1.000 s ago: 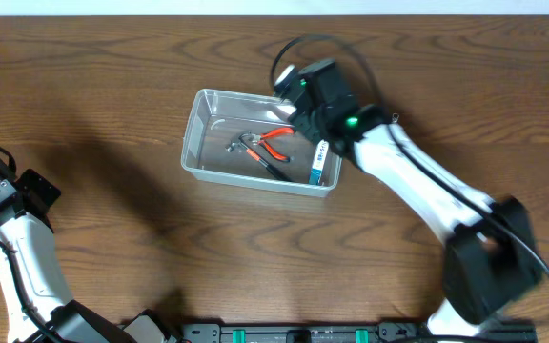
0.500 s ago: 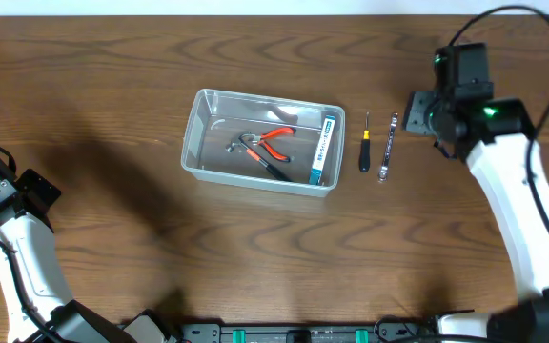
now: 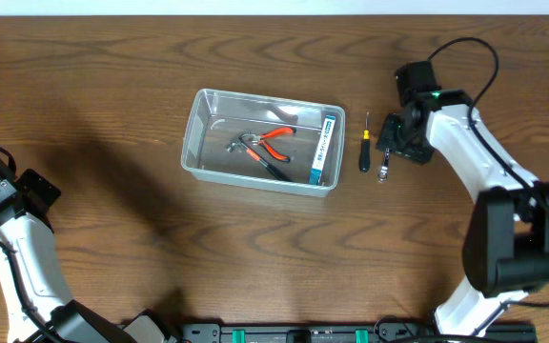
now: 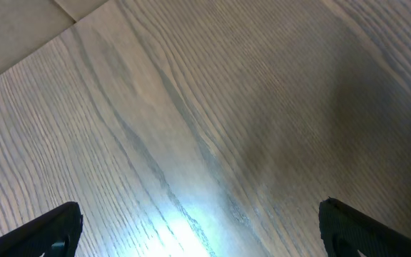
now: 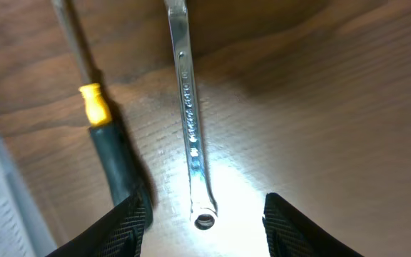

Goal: Pack container
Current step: 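Move right gripper to the silver wrench and grasp it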

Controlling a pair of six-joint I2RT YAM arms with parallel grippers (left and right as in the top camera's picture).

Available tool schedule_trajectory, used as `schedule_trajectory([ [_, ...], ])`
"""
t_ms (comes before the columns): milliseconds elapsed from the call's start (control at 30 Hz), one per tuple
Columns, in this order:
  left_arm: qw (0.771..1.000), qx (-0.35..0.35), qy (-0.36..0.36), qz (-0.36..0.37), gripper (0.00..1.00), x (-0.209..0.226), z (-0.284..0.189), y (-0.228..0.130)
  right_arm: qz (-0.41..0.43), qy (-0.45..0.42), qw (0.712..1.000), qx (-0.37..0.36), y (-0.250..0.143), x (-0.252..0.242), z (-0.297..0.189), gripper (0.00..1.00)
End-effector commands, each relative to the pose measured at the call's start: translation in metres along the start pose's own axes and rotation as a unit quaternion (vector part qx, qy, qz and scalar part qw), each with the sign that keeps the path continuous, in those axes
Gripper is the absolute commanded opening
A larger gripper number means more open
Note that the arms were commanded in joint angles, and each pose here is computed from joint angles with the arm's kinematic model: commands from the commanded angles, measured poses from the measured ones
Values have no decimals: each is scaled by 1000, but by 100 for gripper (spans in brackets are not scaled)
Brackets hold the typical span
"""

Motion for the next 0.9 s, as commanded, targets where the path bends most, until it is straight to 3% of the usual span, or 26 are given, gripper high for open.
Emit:
schedule_trajectory([
  [0,1000,-14,6,1,98,1,-3,10,24,10,999,27,-3,3,16,54],
  [367,1000,-14,6,1,98,1,-3,10,43,-4,998,47,-6,2,37,43],
  [800,1000,-14,6,1,98,1,-3,10,42,-9,998,55,-5,3,59,43],
  [867,1000,-14,6,1,98,1,-3,10,42,-8,998,53,-5,3,59,36],
])
Point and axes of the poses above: each gripper's point midway between its finger pads, its own z axis out along the fingers, its own x axis along the line the jaws close on, y = z × x, the point moved 9 cm from there along -z, back along the fingers, and after that the axes turned 5 degrees about -z, right-handed, at the moved point
